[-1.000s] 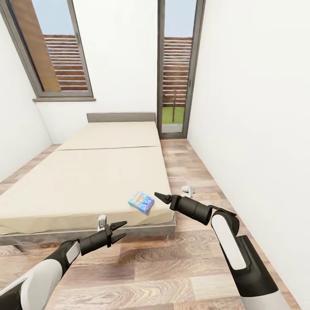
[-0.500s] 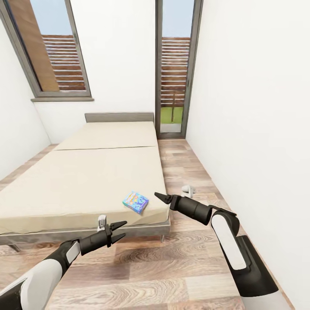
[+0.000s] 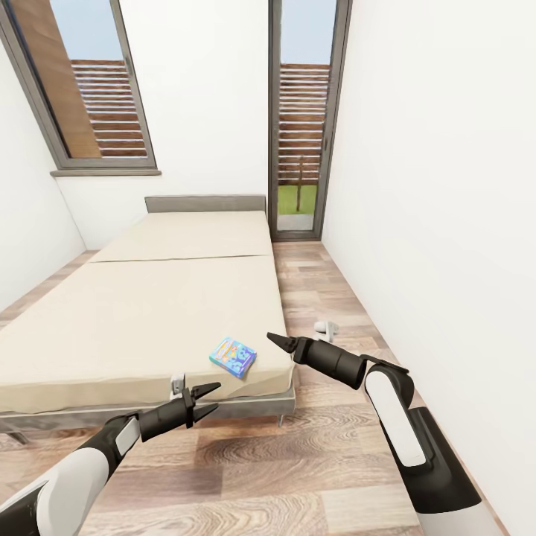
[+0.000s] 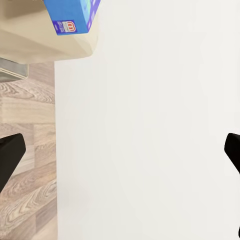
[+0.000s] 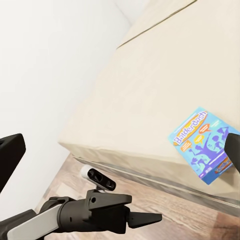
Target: Put all the toys in the child's room - the three board games (two on the bed and one on the table), the two jigsaw puzzles on the table, and the tennis ball on the table - inside the toy box on the table in the child's room.
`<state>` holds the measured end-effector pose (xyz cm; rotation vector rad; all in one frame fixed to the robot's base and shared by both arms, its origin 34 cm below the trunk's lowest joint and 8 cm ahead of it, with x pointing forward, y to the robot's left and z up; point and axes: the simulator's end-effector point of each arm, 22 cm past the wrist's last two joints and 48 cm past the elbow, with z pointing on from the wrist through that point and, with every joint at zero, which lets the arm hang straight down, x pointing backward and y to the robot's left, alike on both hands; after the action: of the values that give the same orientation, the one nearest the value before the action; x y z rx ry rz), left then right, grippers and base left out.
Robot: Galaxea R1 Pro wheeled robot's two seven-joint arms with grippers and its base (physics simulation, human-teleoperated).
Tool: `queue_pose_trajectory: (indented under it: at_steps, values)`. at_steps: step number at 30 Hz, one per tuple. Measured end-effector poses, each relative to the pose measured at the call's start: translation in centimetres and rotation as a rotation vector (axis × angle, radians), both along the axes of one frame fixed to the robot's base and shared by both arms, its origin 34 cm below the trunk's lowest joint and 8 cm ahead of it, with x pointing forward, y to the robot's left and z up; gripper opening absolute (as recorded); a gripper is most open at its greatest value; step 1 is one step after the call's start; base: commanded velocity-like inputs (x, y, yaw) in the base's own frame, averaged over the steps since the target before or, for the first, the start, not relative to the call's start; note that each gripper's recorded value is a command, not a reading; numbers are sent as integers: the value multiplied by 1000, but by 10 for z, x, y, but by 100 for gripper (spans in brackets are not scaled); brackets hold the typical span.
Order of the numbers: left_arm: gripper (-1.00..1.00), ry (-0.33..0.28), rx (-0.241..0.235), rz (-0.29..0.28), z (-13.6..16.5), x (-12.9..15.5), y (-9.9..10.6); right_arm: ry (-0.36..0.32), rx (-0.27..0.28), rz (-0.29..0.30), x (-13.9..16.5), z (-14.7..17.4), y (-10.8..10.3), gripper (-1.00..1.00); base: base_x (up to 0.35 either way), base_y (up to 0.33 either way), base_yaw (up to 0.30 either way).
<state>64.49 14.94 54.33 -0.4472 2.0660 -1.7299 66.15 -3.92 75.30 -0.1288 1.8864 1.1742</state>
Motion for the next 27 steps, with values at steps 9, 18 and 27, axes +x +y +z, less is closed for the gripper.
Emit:
queue_pose_trajectory:
  at_steps: [9,18,27]
  values:
    - [100,1,0,0,0,0,0,0,0,1,0,0,0,100,36,-95,0]
    - [100,-1,-2,1,1,0,1,0,0,0,0,0,0,100,94,-99,0]
    - [100,-2,-1,2,1,0,2,0,0,0,0,0,0,100,61,0,0]
